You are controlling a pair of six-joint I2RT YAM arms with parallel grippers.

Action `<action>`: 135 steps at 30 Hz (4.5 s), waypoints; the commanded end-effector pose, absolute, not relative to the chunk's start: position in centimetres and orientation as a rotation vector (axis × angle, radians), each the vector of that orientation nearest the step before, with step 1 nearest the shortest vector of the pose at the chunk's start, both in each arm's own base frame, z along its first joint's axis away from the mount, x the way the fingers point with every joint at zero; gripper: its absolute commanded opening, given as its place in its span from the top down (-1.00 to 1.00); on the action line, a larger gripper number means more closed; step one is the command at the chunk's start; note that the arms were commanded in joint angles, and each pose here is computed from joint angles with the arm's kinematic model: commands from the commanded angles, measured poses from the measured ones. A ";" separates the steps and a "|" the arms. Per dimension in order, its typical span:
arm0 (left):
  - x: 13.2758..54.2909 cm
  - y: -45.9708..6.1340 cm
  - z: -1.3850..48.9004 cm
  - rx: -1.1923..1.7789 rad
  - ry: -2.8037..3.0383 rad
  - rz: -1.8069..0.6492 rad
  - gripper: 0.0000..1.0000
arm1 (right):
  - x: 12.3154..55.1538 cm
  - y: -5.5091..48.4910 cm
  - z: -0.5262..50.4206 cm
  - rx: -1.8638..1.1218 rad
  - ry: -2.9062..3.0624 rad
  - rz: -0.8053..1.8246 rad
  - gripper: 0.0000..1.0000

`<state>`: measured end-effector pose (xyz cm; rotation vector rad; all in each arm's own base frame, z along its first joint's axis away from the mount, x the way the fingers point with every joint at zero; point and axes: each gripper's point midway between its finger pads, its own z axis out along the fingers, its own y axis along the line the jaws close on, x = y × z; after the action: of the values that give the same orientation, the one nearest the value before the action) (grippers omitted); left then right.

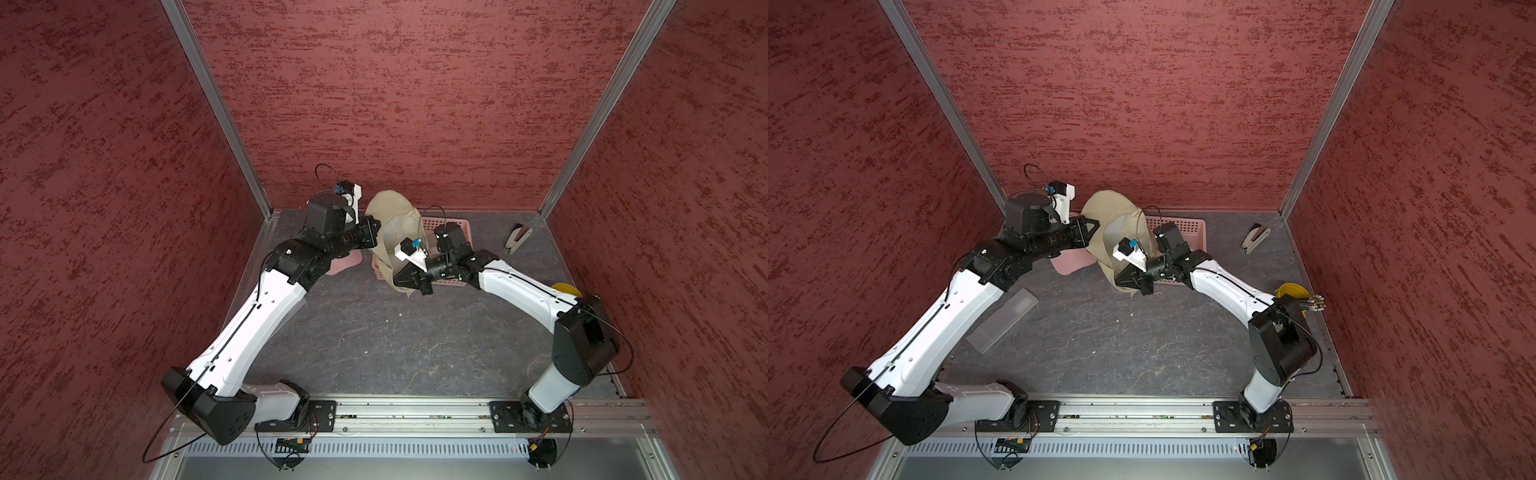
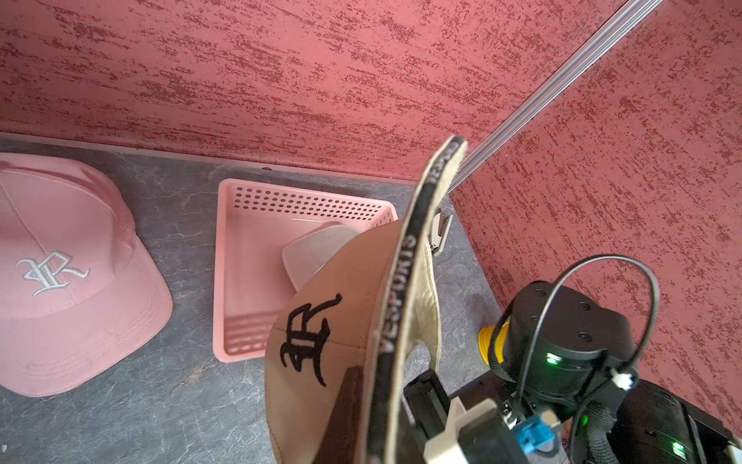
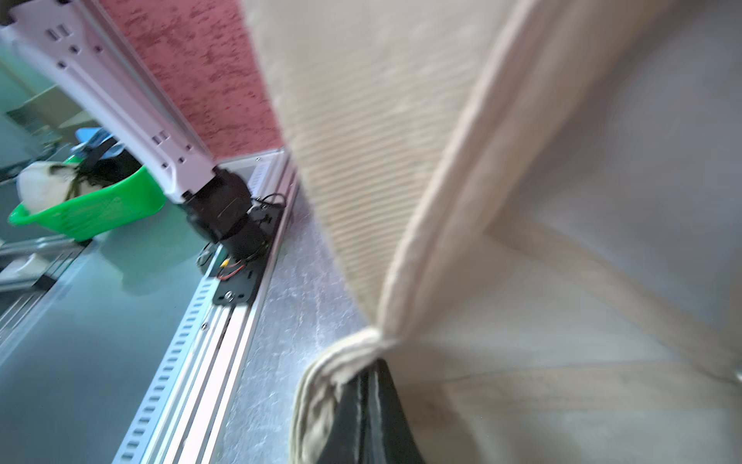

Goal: Turn the baseball cap inside out
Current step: Turn over the baseball cap.

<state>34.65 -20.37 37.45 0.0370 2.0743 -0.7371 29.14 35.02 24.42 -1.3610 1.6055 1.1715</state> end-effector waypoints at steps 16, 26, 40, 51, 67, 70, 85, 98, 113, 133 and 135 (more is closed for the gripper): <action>35.8 -23.5 38.7 -0.010 1.999 -0.866 1.00 | 38.7 39.3 34.4 -0.819 1.359 1.300 1.00; 38.1 -20.9 39.4 -0.092 1.964 -0.832 1.00 | 29.0 40.7 30.1 -1.302 1.249 1.468 1.00; 35.3 -21.6 37.9 0.004 2.030 -0.875 1.00 | 40.0 36.2 31.9 -0.744 1.507 1.044 0.96; 34.7 -23.5 36.9 -0.011 2.036 -1.015 1.00 | 45.2 35.0 34.7 -0.456 1.477 0.928 0.98; 33.9 -22.4 35.8 -0.045 2.062 -0.987 1.00 | 47.9 23.2 33.6 0.020 1.463 0.546 0.96; 34.1 -21.7 36.4 -0.056 2.043 -0.954 1.00 | 47.8 23.5 33.1 -0.056 1.542 0.500 0.97; 35.4 -21.1 38.1 -0.054 2.028 -0.926 1.00 | 35.5 34.8 29.9 -0.972 1.458 0.832 0.87; 34.8 -23.0 38.3 0.008 2.065 -1.050 1.00 | 32.1 38.3 30.1 -1.302 1.309 1.072 0.86; 35.9 -20.3 39.0 -0.047 2.028 -0.984 1.00 | 31.5 37.5 28.7 -1.330 1.432 1.042 0.88; 34.3 -18.9 40.1 -0.058 1.978 -0.929 1.00 | 45.4 35.4 24.1 -0.754 1.778 0.542 0.49; 34.3 -18.7 40.2 -0.062 1.976 -0.914 1.00 | 45.8 34.4 24.1 -0.718 1.789 0.478 0.41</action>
<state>35.31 -18.82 37.17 -0.1115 2.0689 -0.8925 44.35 36.07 23.84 -0.8030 1.7593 0.6246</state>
